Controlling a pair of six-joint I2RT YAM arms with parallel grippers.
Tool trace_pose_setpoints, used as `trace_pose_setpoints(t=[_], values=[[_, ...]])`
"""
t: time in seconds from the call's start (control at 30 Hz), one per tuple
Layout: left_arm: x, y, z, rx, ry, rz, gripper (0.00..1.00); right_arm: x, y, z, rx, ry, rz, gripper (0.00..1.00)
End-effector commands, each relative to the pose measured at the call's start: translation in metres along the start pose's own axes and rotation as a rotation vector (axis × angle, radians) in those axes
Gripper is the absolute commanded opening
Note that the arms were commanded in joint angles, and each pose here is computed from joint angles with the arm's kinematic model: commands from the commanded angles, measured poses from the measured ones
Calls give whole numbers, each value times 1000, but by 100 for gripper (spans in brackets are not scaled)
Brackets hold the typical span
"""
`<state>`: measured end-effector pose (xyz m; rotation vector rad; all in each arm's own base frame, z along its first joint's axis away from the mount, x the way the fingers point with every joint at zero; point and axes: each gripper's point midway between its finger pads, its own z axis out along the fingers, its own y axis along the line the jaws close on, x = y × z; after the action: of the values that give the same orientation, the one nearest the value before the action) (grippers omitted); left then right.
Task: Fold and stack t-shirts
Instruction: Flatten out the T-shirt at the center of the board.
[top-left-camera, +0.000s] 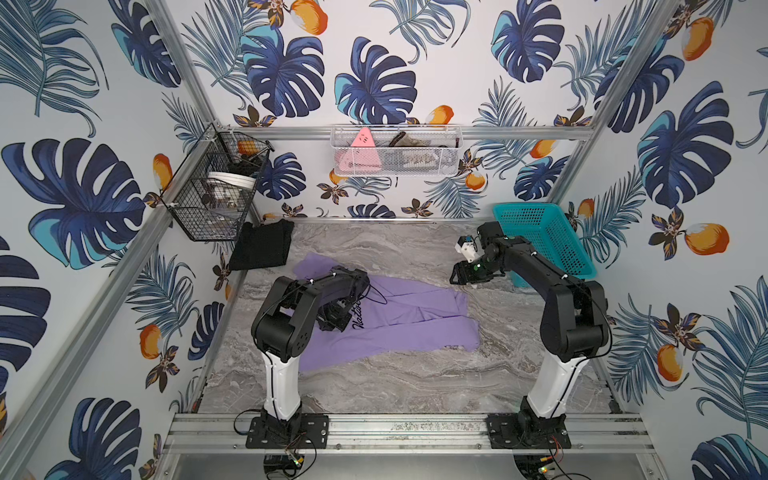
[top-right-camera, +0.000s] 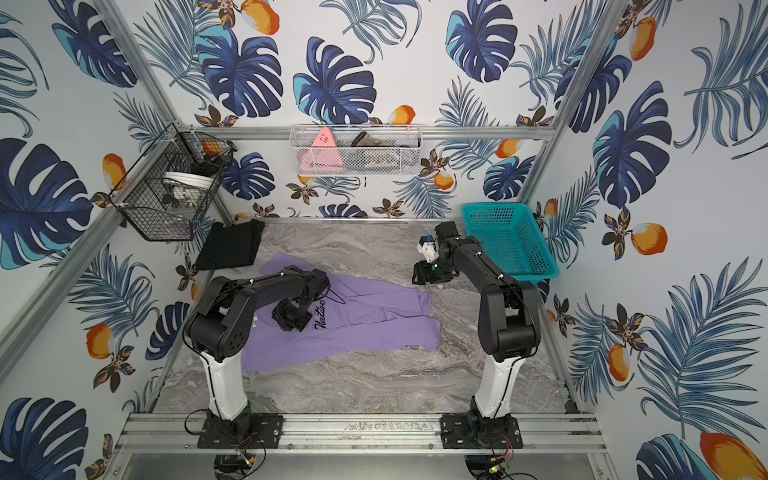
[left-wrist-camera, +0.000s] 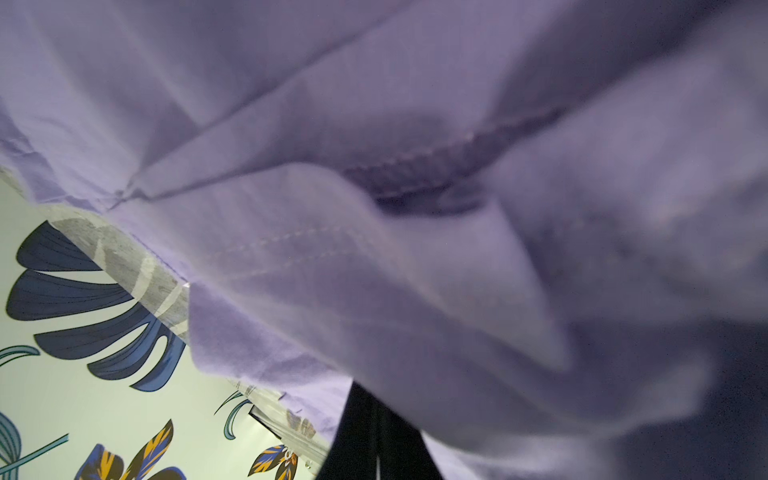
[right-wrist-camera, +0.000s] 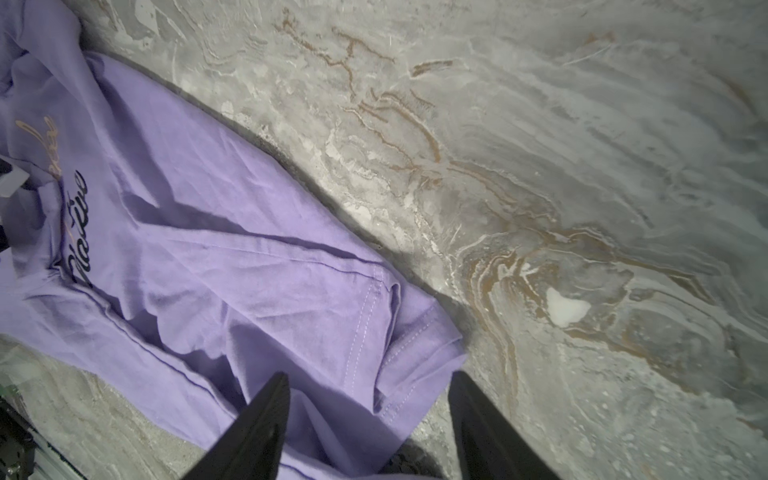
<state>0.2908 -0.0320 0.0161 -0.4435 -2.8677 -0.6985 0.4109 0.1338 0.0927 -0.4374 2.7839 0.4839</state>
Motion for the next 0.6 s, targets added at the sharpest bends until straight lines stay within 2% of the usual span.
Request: trace_pose_setpoints(t=[0.0,0.17,0.37,0.57], values=[[-2,-5,1,28,-4,2,0,4,4,9,-39,25,7,61],[-1,-5,0,32,-3,2,0,5,2,23,-50,52,18,49],[1,-5,-1,36,-8,0,0,5,0,35,-59,68,15,40],[1,-5,-2,40,-9,-1,0,7,-7,57,-57,107,13,38]])
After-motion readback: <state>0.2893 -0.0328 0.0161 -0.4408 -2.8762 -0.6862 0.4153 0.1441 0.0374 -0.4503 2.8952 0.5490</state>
